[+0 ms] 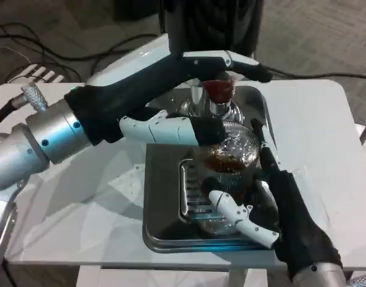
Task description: Grasp the cup under the faucet to collect the drink, then remove the cup.
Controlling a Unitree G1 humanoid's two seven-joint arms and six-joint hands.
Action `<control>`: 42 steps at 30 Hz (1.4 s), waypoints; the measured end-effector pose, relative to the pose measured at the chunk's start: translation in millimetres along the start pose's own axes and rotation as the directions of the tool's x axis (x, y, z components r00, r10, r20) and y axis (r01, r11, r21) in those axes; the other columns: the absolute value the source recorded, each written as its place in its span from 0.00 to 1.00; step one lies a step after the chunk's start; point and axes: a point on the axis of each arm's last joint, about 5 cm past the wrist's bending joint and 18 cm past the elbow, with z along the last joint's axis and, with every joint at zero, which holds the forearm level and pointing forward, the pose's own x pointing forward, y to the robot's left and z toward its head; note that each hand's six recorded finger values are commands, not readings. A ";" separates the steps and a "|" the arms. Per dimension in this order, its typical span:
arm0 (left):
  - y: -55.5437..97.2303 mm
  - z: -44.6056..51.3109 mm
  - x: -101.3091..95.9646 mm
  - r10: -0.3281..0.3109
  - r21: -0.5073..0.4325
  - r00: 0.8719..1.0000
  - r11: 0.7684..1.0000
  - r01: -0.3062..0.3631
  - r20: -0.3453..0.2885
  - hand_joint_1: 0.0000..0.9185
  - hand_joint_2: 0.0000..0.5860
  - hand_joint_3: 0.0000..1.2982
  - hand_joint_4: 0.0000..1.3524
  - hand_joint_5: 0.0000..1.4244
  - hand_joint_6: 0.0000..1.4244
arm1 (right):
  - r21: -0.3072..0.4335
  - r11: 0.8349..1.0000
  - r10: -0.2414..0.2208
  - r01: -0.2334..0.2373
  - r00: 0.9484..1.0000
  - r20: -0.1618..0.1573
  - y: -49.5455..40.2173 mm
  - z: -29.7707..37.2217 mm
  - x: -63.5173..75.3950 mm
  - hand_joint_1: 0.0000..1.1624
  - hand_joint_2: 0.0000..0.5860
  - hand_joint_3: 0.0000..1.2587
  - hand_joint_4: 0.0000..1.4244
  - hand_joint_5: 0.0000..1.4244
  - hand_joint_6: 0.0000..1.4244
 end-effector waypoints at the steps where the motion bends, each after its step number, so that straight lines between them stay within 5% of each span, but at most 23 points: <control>1: -0.1 -0.2 -0.2 0.004 -0.001 1.000 1.000 -0.004 0.000 0.08 0.11 0.21 0.14 0.11 0.19 | 0.002 1.000 -0.003 0.003 1.000 -0.001 0.5 0.0 0.0 0.51 0.45 0.00 0.00 0.00 0.12; 21: 8.9 0.0 -13.0 0.168 -0.046 0.985 0.985 -0.167 0.032 0.19 0.21 0.17 0.11 0.11 0.16 | 0.018 0.999 -0.048 0.049 0.998 -0.027 11.0 -0.8 5.4 0.50 0.44 0.00 0.00 0.00 0.11; 42: 12.1 5.3 -15.7 0.181 -0.035 0.983 0.983 -0.180 0.037 0.21 0.23 0.18 0.11 0.11 0.16 | 0.018 0.999 -0.047 0.048 0.998 -0.030 16.7 -0.5 8.6 0.50 0.43 0.00 0.00 0.00 0.11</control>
